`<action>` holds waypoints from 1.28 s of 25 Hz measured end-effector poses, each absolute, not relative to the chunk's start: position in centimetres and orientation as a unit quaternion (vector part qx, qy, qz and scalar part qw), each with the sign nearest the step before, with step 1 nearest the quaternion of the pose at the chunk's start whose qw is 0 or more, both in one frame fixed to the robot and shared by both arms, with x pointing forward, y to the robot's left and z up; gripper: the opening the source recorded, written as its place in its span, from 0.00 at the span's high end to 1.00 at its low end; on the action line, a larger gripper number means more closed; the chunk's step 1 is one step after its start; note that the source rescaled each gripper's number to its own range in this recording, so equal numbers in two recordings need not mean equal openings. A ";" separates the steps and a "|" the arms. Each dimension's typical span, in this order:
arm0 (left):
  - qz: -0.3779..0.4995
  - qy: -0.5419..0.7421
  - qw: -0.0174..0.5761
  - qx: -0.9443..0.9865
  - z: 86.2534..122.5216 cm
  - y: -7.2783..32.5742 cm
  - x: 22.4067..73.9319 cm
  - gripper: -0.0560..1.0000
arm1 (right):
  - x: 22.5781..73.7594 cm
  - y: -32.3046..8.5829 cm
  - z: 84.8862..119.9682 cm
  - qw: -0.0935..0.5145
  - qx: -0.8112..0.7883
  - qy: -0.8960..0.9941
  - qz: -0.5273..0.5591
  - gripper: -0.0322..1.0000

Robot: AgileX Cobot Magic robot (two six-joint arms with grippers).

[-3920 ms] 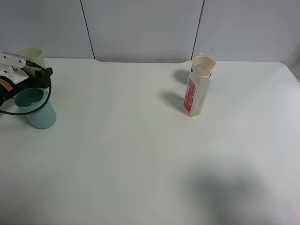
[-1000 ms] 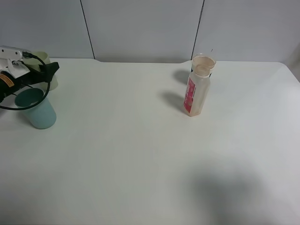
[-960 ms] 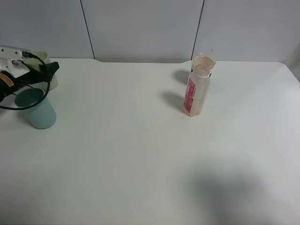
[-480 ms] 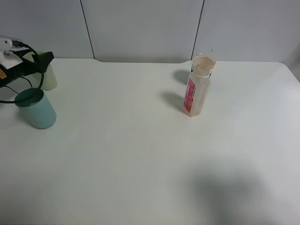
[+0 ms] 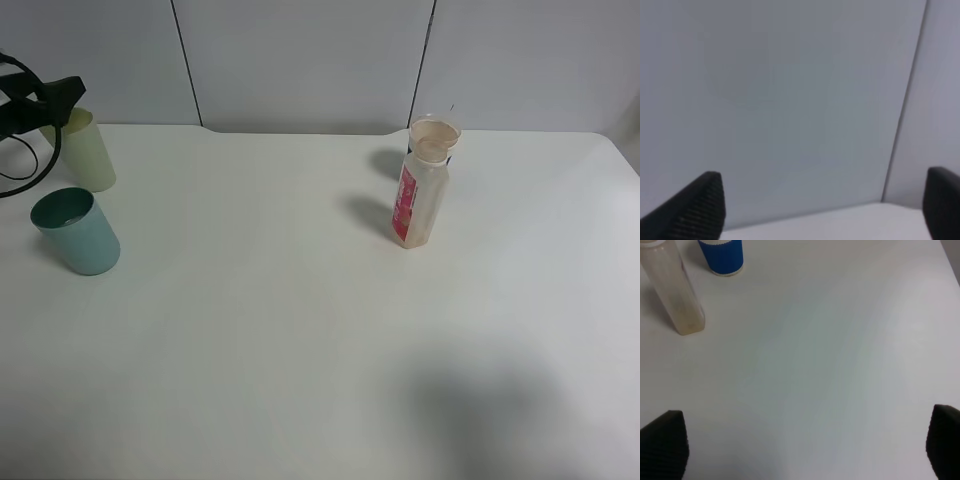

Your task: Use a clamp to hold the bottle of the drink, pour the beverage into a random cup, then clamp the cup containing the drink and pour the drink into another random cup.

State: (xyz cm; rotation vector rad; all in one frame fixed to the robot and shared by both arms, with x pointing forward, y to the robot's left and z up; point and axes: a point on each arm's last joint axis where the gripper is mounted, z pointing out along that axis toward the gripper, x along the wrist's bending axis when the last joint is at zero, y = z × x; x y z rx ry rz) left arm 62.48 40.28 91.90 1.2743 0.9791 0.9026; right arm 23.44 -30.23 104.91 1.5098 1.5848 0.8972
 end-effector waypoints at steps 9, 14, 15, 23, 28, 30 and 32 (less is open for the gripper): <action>0.398 0.387 0.615 0.560 95.1 39.9 62.0 0.50 | 23.4 -30.2 104.9 0.378 0.591 0.620 0.351 0.10; 0.392 0.378 0.634 0.550 97.6 39.5 61.5 0.53 | 23.4 -30.2 104.9 0.378 0.591 0.620 0.351 0.10; 0.386 0.379 0.640 0.546 98.2 39.4 61.4 0.53 | 23.4 -30.2 104.9 0.378 0.591 0.620 0.351 0.10; 0.369 0.388 0.667 0.518 102.5 38.8 60.0 0.21 | 23.4 -30.2 104.9 0.378 0.592 0.619 0.352 0.10; 0.393 0.431 0.656 0.479 103.1 38.4 57.0 0.17 | 23.4 -30.2 104.9 0.378 0.592 0.619 0.352 0.10; 0.412 0.448 0.640 0.470 103.1 38.3 55.7 0.17 | 23.4 -30.2 104.9 0.378 0.592 0.619 0.352 0.10; 0.437 0.458 0.614 0.471 103.3 38.2 54.6 0.17 | 23.4 -30.2 104.9 0.378 0.592 0.619 0.352 0.10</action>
